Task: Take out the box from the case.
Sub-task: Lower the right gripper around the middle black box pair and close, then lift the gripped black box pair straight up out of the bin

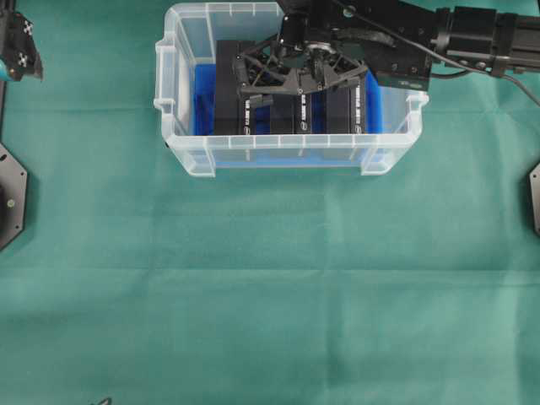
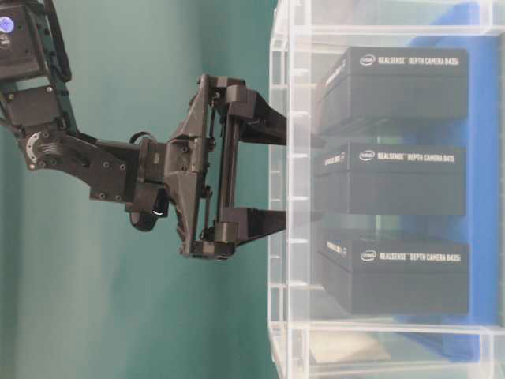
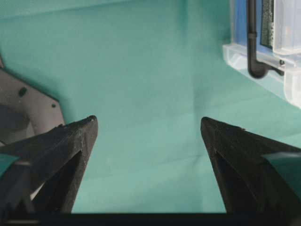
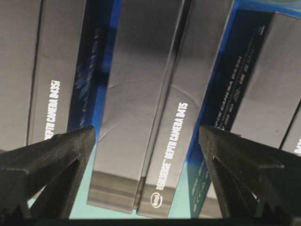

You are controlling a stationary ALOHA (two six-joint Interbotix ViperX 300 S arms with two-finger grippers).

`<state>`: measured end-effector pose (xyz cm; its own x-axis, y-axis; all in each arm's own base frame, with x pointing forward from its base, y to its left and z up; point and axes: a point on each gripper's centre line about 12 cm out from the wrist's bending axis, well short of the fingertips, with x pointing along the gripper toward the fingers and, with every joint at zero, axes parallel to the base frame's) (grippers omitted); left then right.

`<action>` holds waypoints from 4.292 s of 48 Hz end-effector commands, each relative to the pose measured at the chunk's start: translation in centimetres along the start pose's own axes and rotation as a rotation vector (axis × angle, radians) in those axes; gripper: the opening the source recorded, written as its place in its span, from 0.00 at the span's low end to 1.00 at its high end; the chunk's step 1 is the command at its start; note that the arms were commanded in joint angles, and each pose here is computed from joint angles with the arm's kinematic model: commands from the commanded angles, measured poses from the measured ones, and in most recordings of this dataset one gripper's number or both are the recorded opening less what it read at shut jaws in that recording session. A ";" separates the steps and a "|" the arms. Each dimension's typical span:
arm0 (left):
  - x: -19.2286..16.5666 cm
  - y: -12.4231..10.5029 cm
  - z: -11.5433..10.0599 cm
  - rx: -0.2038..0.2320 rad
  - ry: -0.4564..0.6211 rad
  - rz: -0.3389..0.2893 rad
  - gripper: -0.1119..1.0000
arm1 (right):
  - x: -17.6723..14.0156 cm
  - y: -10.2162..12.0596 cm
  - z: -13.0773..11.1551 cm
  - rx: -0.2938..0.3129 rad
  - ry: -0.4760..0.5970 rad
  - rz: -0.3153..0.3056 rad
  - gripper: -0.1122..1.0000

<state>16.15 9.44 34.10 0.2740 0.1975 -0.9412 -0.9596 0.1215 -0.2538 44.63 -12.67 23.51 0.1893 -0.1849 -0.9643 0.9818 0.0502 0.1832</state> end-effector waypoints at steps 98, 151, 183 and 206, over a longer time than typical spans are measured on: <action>0.0 0.0 0.2 -0.002 -0.010 -0.004 0.97 | 2.8 -0.4 1.0 0.017 -0.064 0.002 0.73; 0.0 0.0 0.2 -0.007 -0.008 0.000 0.96 | -10.3 0.6 3.6 0.079 -0.155 0.098 0.71; -0.1 0.1 0.1 -0.007 -0.009 -0.003 0.96 | -16.3 1.3 3.5 0.079 -0.214 0.132 0.71; -0.1 0.1 0.1 -0.008 -0.008 -0.001 0.96 | -16.7 1.0 3.3 0.076 -0.219 0.106 0.71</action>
<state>16.07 9.40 33.77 0.2664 0.1933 -0.9443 -0.9618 0.1174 -0.2473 43.69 -13.07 37.05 0.2119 -0.3680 -0.9054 0.9734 -0.0033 0.2291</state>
